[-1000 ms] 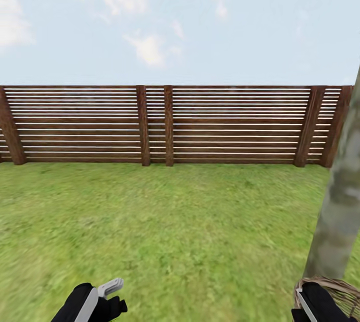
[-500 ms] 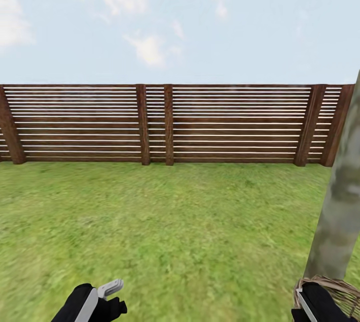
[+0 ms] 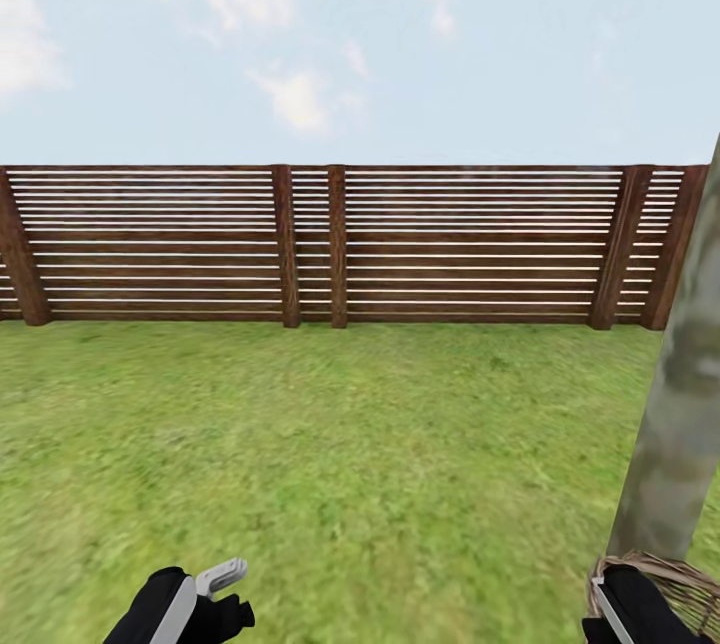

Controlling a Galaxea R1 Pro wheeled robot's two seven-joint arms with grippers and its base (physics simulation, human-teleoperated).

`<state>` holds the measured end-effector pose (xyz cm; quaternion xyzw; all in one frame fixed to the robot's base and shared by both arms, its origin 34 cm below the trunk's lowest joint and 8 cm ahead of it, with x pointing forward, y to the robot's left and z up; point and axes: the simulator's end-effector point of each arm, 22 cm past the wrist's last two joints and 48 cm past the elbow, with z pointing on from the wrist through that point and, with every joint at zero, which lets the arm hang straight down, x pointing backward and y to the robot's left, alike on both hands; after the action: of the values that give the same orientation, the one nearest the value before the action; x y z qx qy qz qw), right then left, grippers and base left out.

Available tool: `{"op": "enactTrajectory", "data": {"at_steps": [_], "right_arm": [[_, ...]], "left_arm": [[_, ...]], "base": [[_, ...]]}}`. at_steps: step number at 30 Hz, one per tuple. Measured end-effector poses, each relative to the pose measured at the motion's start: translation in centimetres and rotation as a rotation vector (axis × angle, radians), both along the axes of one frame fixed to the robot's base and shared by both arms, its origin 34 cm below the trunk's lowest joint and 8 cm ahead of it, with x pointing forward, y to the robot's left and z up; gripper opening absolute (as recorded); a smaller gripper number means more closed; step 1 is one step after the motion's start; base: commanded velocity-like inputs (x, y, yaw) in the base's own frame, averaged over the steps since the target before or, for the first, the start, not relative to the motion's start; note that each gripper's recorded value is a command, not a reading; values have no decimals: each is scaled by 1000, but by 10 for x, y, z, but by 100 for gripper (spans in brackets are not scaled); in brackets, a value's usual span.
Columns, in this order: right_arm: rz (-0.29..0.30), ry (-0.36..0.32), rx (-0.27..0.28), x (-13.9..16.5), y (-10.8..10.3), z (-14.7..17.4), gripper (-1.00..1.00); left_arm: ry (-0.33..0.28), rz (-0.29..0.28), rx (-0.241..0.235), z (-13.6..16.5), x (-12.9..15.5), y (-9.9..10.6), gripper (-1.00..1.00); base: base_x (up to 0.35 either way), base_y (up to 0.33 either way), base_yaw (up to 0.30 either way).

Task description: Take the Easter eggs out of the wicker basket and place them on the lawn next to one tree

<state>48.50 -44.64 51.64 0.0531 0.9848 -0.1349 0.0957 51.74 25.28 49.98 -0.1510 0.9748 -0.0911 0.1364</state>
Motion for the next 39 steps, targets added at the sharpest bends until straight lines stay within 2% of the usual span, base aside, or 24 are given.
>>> {"op": "enactTrajectory", "data": {"at_steps": [39], "right_arm": [[0,-2,-1,-15,0,-81,-100]], "left_arm": [[-2,-3,-5,-81,-15,-5,100]], "base": [[0,0,0]]}}
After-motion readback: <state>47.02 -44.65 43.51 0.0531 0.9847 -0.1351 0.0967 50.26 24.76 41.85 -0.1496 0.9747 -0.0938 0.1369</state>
